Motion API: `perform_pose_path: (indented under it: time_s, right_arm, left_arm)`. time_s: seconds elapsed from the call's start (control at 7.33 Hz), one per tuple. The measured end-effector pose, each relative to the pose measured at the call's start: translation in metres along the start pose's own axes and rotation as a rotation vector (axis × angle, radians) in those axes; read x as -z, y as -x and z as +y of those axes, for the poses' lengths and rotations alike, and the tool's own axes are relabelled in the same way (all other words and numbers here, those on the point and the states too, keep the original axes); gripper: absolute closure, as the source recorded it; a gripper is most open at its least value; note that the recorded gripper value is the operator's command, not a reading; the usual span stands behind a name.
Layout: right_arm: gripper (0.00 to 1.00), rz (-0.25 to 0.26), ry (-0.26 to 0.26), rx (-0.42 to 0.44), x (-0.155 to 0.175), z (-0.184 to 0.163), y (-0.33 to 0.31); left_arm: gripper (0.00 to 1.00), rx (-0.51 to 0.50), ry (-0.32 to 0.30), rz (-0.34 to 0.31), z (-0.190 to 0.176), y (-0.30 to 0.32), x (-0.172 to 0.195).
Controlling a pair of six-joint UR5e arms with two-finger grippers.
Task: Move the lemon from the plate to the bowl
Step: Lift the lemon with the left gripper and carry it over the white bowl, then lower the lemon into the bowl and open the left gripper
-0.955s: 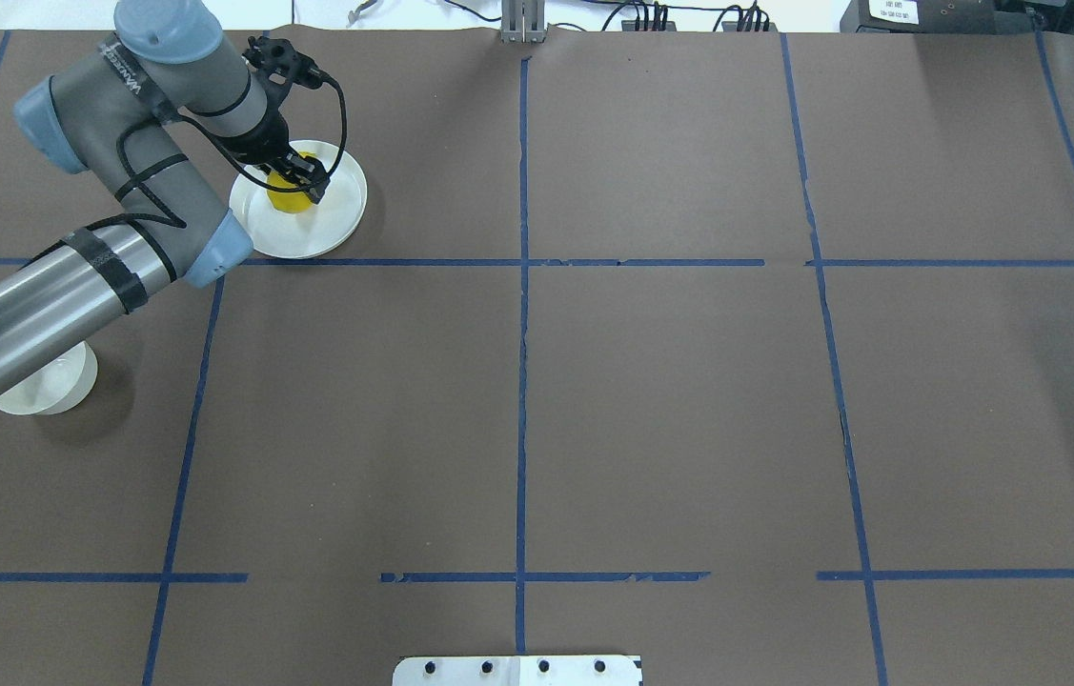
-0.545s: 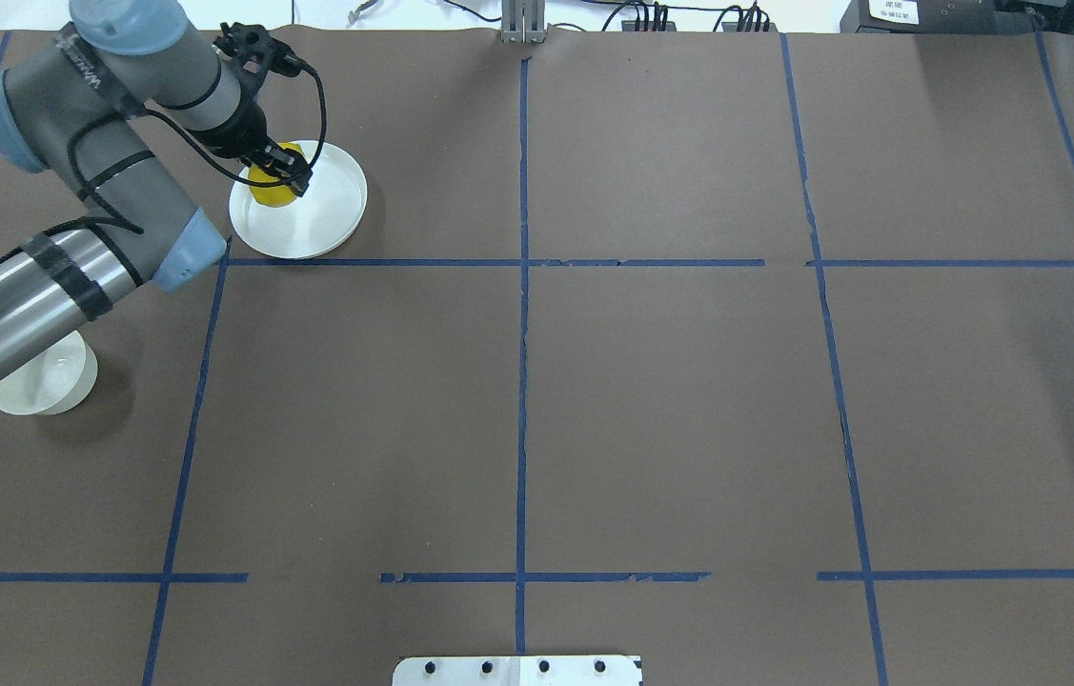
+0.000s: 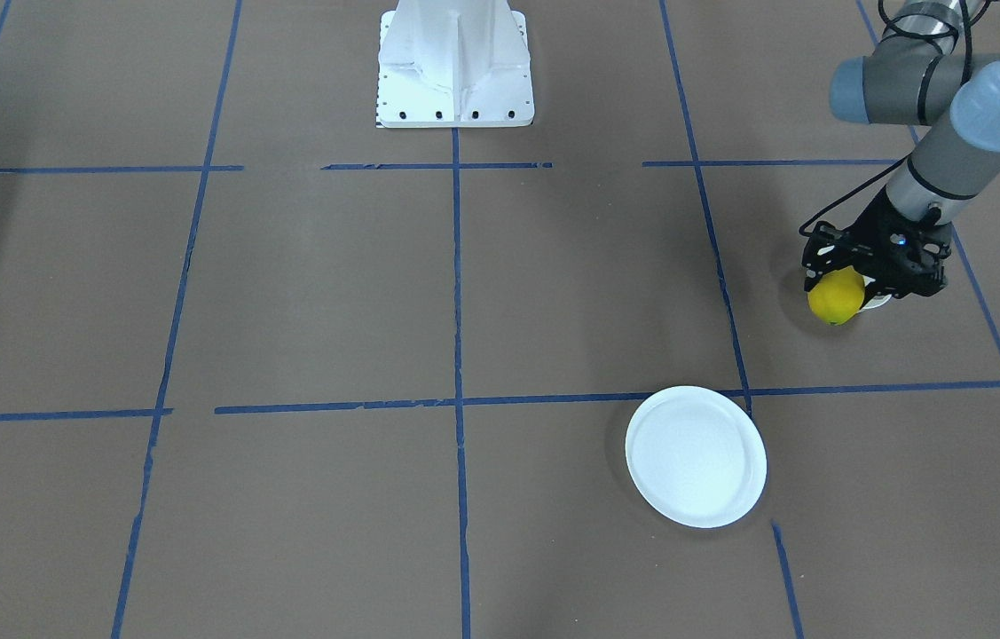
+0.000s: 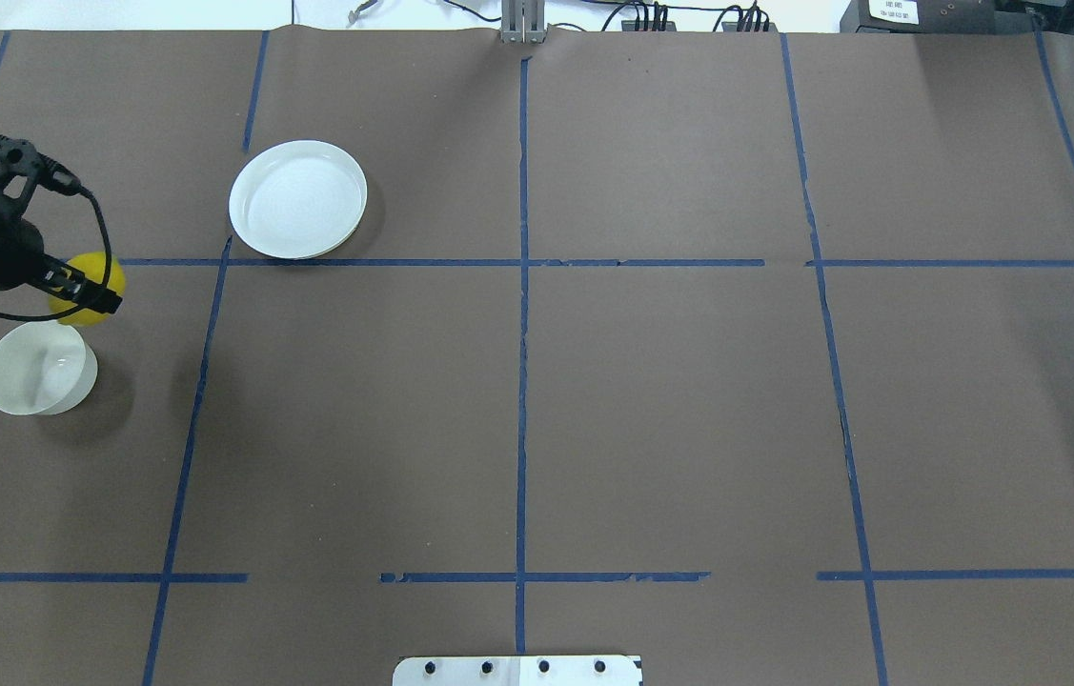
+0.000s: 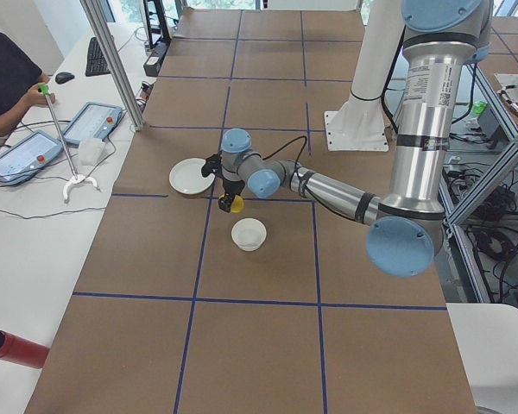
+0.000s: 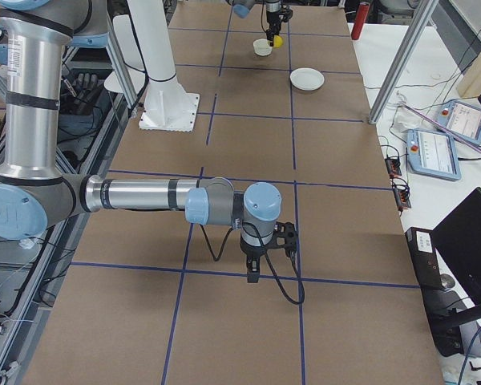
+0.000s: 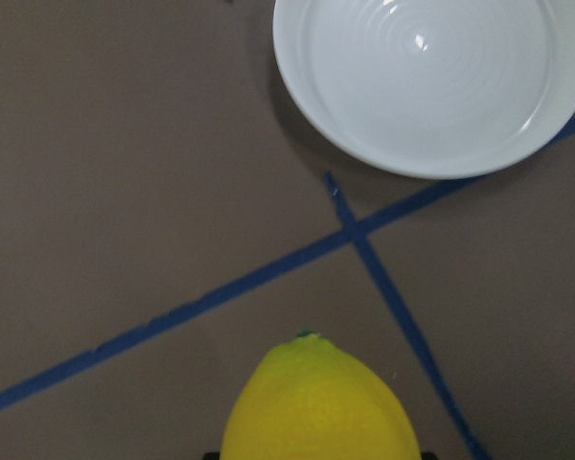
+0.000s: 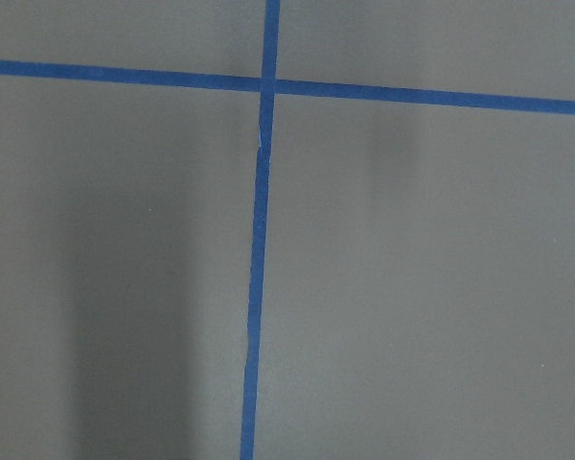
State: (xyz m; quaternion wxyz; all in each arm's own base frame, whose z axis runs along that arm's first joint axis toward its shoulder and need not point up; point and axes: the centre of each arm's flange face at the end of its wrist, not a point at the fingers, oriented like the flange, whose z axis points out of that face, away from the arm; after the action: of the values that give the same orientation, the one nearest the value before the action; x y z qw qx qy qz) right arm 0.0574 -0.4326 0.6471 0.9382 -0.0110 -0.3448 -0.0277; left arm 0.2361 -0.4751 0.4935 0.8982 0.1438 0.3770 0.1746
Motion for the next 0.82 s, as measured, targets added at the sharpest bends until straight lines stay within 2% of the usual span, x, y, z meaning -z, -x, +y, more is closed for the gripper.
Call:
perform_pose_path:
  time_s: [0.27,0.55,0.68,0.82]
  right_arm:
    - [0.0,0.0,0.0,0.0,0.0,0.0,0.0]
    - [0.0,0.0,0.0,0.0,0.0,0.0,0.0]
    - [0.0,0.0,0.0,0.0,0.0,0.0,0.0]
    - [0.0,0.0,0.0,0.0,0.0,0.0,0.0]
  left_arm:
    - [0.79,0.031,0.049,-0.018,0.033,0.019,-0.009]
    - [0.79,0.043,0.075,-0.023,0.043,0.025,-0.018]
    - [0.73,0.048,0.086,-0.027,0.045,0.027,-0.023]
    - [0.64,0.051,0.098,-0.03,0.048,0.03,-0.029]
